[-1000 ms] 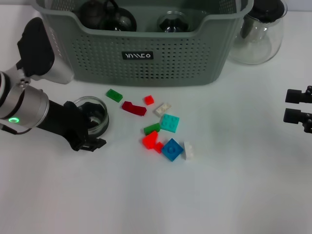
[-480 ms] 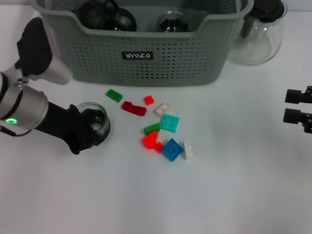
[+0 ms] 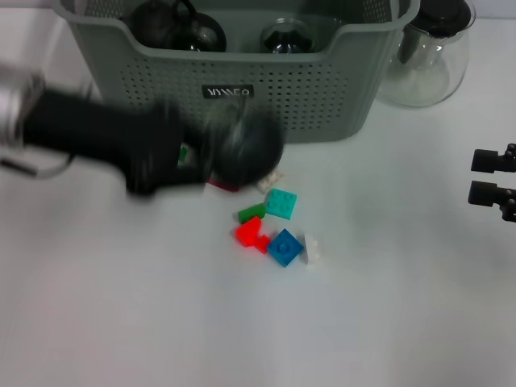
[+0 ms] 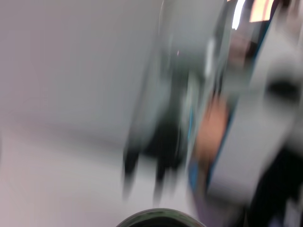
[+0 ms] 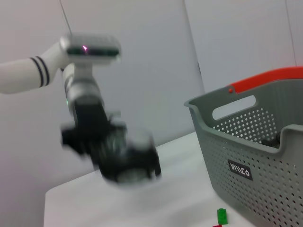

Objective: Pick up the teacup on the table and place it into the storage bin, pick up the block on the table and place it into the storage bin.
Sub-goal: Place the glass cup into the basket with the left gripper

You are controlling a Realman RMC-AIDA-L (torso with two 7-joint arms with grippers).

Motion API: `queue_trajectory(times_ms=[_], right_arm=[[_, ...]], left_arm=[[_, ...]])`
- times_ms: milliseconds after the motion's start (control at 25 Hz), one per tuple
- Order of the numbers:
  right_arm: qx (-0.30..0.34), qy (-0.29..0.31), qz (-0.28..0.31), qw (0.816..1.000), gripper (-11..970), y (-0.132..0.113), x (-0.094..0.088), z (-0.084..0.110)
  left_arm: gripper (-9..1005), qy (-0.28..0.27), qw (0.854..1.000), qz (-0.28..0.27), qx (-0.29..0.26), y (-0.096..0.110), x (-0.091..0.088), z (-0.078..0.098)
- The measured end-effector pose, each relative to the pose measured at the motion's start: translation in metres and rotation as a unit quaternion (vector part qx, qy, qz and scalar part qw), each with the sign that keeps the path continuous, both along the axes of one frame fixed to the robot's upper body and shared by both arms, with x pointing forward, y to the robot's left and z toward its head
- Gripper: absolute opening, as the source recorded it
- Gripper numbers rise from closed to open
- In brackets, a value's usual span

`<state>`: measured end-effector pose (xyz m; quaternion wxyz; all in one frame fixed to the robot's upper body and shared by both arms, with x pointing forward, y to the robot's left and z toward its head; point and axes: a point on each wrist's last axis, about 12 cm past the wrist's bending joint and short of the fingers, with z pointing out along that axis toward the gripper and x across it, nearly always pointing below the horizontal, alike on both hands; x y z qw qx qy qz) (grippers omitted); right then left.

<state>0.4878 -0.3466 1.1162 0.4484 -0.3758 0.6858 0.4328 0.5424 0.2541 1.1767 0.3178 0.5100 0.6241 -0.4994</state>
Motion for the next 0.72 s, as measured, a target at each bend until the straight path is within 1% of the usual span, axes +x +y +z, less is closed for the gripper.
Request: queue_trajectory(times_ms=[40, 80, 120, 160, 240, 280, 360, 440, 480, 600, 640, 720], right_arm=[[0.000, 0.000, 0.001, 1.000, 504, 0.000, 0.000, 0.000], [0.000, 0.000, 0.002, 1.000, 504, 0.001, 0.001, 0.000], [0.000, -0.001, 0.003, 1.000, 504, 0.001, 0.001, 0.001], [0.000, -0.001, 0.003, 1.000, 504, 0.001, 0.001, 0.001], [-0.001, -0.001, 0.003, 1.000, 504, 0.001, 0.001, 0.001], [0.000, -0.001, 0.002, 1.000, 504, 0.001, 0.001, 0.000], [0.000, -0.001, 0.000, 1.000, 504, 0.000, 0.001, 0.000], [-0.001, -0.003, -0.001, 1.000, 504, 0.000, 0.001, 0.000], [-0.001, -0.003, -0.001, 1.000, 504, 0.000, 0.001, 0.000], [-0.002, -0.004, -0.002, 1.000, 504, 0.000, 0.000, 0.000], [-0.003, -0.003, -0.003, 1.000, 504, 0.000, 0.000, -0.001], [-0.003, -0.002, -0.003, 1.000, 504, 0.000, 0.001, -0.001]], left_arm=[[59, 0.005, 0.999, 0.008, -0.049, -0.001, 0.005, 0.009], [58, 0.009, 0.995, 0.028, -0.091, -0.003, 0.012, 0.017], [57, 0.012, 0.991, 0.055, -0.119, -0.005, 0.021, 0.025], [56, 0.014, 0.986, 0.086, -0.141, -0.006, 0.030, 0.033], [55, 0.012, 0.981, 0.136, -0.136, -0.013, 0.048, 0.048], [54, 0.012, 0.980, 0.161, -0.120, -0.017, 0.058, 0.056], [54, 0.015, 0.974, 0.220, -0.049, -0.032, 0.086, 0.074], [53, 0.026, 0.964, 0.264, 0.030, -0.044, 0.109, 0.081], [53, 0.035, 0.954, 0.288, 0.079, -0.052, 0.122, 0.084], [52, 0.046, 0.926, 0.322, 0.191, -0.072, 0.147, 0.078], [52, 0.044, 0.918, 0.329, 0.217, -0.078, 0.152, 0.075], [52, 0.037, 0.904, 0.334, 0.263, -0.090, 0.157, 0.064]])
